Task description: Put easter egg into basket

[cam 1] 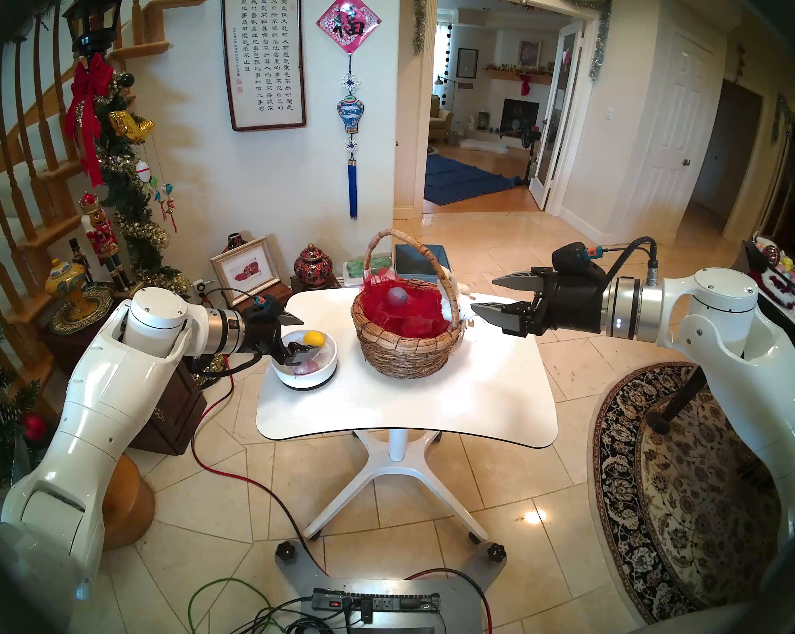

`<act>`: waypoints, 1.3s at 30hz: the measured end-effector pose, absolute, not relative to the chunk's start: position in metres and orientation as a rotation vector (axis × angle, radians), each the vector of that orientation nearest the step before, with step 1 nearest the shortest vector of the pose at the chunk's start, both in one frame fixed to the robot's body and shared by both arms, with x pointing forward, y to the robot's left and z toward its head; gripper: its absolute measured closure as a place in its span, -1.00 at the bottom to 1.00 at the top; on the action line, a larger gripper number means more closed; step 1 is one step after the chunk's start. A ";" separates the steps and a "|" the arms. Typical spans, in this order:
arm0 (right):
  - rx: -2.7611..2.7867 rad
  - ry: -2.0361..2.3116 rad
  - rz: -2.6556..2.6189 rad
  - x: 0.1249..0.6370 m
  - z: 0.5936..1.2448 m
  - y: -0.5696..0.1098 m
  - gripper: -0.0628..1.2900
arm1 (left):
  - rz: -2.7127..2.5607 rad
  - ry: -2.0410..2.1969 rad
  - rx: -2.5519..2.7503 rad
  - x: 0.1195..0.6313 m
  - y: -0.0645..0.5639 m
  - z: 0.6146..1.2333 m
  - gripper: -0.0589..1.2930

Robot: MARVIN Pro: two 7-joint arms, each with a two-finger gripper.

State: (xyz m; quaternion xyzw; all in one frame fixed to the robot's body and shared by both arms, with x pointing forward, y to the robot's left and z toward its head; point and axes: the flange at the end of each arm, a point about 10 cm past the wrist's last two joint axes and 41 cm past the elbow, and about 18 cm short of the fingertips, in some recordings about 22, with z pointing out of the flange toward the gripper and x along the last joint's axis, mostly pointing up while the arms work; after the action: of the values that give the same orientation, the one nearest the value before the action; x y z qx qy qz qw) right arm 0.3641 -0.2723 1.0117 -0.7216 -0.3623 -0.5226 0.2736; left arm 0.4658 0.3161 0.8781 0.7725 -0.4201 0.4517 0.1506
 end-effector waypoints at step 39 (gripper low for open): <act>-1.941 -0.974 -1.406 0.364 1.012 -0.272 -0.89 | 1.298 -1.213 2.224 0.467 0.313 0.873 -0.91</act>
State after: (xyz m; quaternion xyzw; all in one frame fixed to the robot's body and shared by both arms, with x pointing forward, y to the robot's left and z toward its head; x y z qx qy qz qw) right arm 0.3641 -0.2722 1.0117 -0.7215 -0.3622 -0.5228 0.2737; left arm 0.4666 0.3135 0.8733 0.7727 -0.4215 0.4512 0.1472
